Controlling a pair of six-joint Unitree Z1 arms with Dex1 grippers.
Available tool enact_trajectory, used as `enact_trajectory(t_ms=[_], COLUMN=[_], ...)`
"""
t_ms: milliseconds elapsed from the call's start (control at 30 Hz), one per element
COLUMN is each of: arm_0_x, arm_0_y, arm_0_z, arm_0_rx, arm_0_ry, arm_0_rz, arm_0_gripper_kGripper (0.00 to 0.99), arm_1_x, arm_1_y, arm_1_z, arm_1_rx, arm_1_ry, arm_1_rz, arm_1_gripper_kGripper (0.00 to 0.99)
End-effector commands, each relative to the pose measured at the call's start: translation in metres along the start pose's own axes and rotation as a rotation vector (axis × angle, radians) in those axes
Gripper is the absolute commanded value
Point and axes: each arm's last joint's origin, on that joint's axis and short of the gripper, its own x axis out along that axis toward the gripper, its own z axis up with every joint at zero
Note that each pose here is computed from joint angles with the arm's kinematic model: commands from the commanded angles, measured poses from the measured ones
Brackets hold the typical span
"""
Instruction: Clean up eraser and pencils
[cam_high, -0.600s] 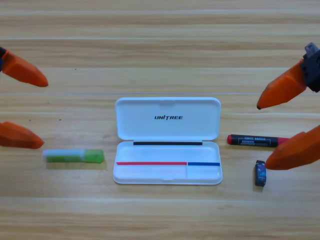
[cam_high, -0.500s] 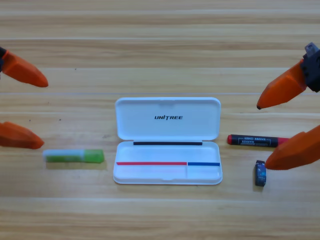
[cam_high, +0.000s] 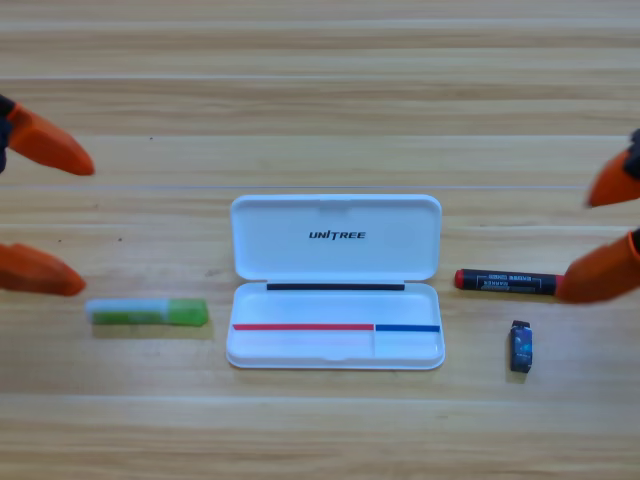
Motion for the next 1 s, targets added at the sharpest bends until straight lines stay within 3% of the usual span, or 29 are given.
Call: enact_trajectory(t_ms=[33, 167, 400, 533, 733, 1000], arm_0_x=[0.014, 0.03, 0.069, 0.094, 0.126, 0.144], arm_0_y=[0.036, 0.069, 0.107, 0.116, 0.122, 0.12], arm_0_z=[0.026, 0.039, 0.039, 0.034, 0.022, 0.014], arm_0_rx=[0.071, 0.154, 0.214, 0.195, 0.155, 0.097], arm_0_ry=[0.13, 0.251, 0.39, 0.445, 0.516, 0.571], arm_0_rz=[-0.046, -0.057, -0.114, -0.188, -0.245, -0.27], arm_0_gripper_kGripper=[0.99, 0.988, 0.988, 0.99, 0.99, 0.99], arm_1_x=[0.044, 0.073, 0.128, 0.159, 0.186, 0.206], arm_1_y=[-0.007, -0.022, -0.023, -0.024, -0.036, -0.048], arm_1_z=[-0.008, -0.011, -0.03, -0.032, -0.025, -0.031], arm_1_rx=[0.158, 0.298, 0.722, 0.866, 1.039, 1.082], arm_1_ry=[0.185, 0.274, 0.393, 0.365, 0.284, 0.313], arm_1_rz=[-0.135, -0.144, -0.215, -0.159, -0.204, -0.294], arm_1_gripper_kGripper=[0.988, 0.988, 0.99, 0.989, 0.989, 0.95])
